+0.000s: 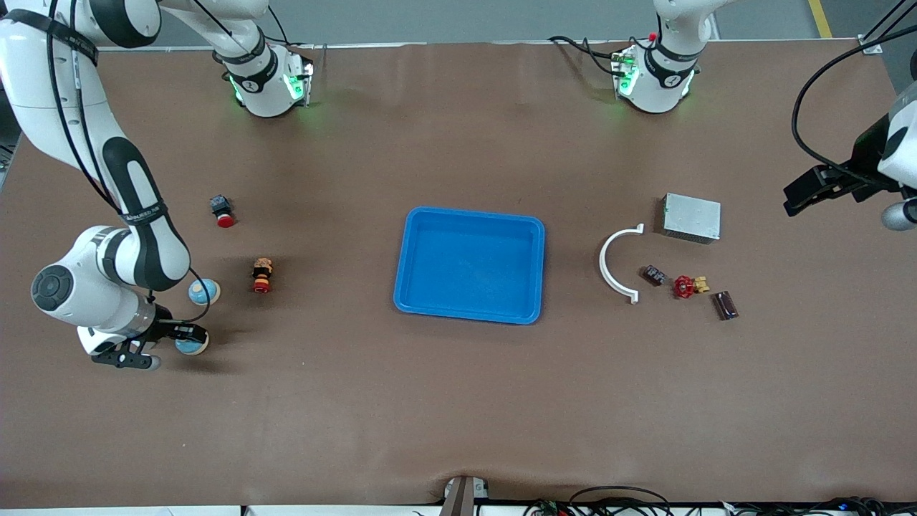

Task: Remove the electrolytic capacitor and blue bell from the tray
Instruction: 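Withdraw the left gripper to rest while the right gripper holds the bell, then lower the bell beside the first bell and open the right gripper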

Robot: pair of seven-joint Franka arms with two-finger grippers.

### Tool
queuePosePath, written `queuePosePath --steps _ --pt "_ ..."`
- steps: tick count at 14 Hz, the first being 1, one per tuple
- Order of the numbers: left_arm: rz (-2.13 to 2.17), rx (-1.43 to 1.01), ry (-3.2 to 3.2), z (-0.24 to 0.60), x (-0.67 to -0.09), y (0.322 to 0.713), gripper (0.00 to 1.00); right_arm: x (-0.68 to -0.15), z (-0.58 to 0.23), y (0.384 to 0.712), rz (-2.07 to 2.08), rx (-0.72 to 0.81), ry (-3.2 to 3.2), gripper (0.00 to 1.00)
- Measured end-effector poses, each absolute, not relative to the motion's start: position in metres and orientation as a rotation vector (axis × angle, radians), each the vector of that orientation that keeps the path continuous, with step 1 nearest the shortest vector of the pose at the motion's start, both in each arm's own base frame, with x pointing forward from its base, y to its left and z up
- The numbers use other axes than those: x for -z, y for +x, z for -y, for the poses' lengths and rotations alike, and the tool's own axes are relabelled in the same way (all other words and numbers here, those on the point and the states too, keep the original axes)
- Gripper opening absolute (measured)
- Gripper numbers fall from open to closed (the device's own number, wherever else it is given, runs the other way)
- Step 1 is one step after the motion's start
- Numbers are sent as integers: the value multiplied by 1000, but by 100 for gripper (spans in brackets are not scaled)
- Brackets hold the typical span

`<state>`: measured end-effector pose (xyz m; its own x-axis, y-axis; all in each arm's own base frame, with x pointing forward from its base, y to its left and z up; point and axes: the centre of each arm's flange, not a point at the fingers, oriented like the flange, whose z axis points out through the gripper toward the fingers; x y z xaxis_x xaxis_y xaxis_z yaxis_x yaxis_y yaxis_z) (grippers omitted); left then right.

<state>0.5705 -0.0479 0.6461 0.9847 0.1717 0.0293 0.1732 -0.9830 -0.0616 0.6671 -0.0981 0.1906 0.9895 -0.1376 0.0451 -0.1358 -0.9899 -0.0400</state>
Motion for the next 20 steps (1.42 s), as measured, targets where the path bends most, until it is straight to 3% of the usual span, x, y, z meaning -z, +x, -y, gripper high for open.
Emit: queuePosePath --steps 9,20 --pt "239 15 -3114 16 -657 539 100 -190 98 667 -213 73 -3097 63" --pt "249 72 -3118 12 -660 542 100 -186 98 665 -214 66 -3097 63"
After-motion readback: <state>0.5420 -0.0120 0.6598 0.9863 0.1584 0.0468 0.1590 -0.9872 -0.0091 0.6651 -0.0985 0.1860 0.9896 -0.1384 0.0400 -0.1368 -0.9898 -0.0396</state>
